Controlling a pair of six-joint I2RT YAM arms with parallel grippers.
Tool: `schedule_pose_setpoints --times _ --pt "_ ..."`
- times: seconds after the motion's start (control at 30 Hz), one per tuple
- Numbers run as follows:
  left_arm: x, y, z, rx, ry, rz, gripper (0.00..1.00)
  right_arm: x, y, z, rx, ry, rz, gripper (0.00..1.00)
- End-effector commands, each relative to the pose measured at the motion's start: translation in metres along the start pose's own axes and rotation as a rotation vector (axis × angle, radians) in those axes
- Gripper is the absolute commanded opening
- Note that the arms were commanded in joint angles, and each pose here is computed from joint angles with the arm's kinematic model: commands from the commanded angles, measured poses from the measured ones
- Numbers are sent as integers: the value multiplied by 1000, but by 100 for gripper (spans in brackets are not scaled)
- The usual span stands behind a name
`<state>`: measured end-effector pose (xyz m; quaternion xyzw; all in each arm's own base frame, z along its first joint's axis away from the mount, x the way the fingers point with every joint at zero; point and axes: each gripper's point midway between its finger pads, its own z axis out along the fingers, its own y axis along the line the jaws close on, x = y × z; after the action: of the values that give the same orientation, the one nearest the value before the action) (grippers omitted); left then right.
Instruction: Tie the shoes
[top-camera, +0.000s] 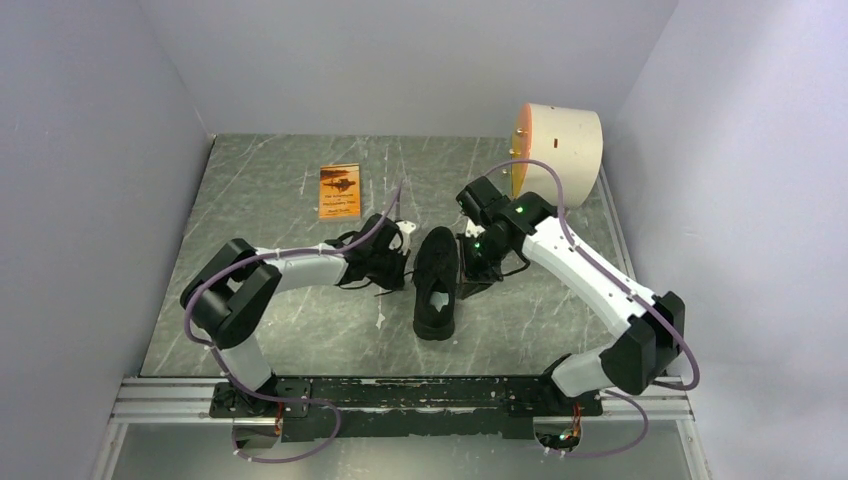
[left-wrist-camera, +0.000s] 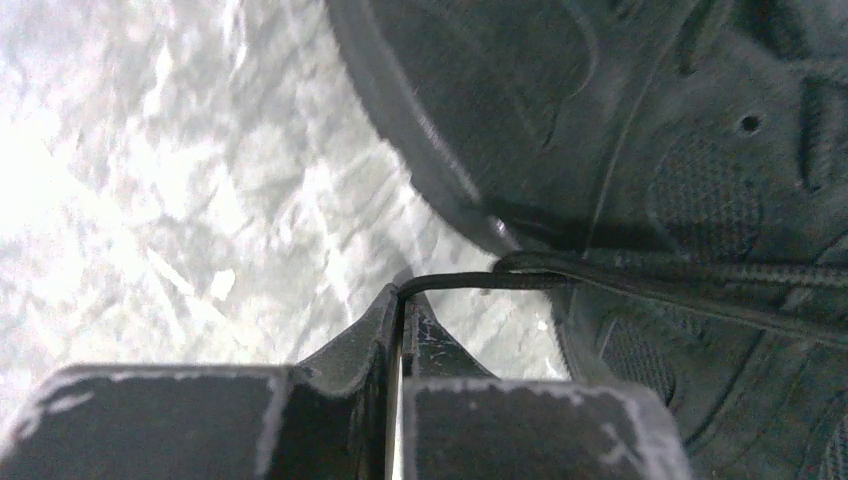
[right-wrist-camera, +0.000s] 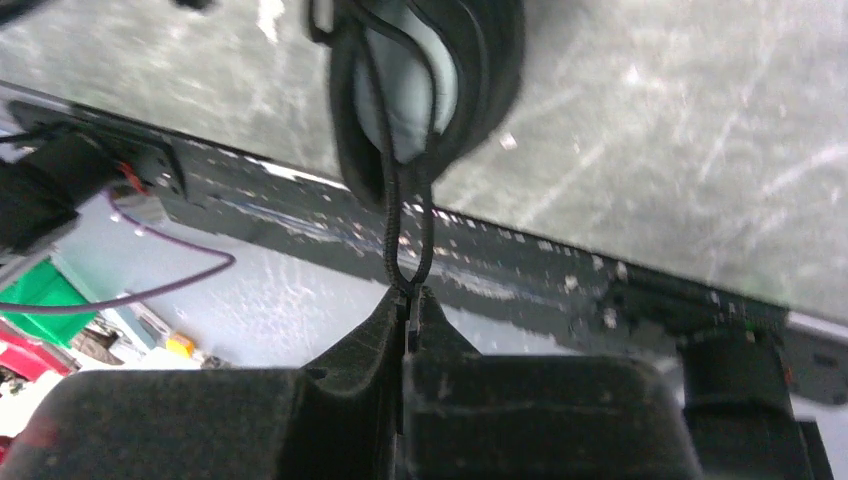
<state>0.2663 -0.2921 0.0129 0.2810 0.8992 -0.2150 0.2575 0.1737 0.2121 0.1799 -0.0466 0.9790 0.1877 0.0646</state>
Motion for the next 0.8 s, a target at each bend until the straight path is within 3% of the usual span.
schedule_pose_setpoints --times 0.0,0.1,0.17,0.37,0.47,0.57,0.67,0.77 --pt "69 26 -21 -165 223 -142 5 40 -24 -13 124 168 93 0" --pt "50 28 -32 -204 160 -165 5 61 -23 -11 93 219 166 0" --pt "39 25 -41 -203 121 -180 5 65 -39 -6 162 201 203 0" --pt "23 28 -63 -256 26 -249 5 0 -93 -14 494 -137 373 0" --pt "23 33 -74 -303 15 -298 5 -13 -107 -15 568 -231 483 0" --pt "25 39 -87 -352 2 -320 5 -12 -104 -17 540 -272 591 0" --pt "20 40 -95 -371 -18 -327 5 -21 -107 -38 490 -429 679 0" --pt "10 37 -101 -360 -43 -333 5 -70 -79 -69 249 -695 496 0"
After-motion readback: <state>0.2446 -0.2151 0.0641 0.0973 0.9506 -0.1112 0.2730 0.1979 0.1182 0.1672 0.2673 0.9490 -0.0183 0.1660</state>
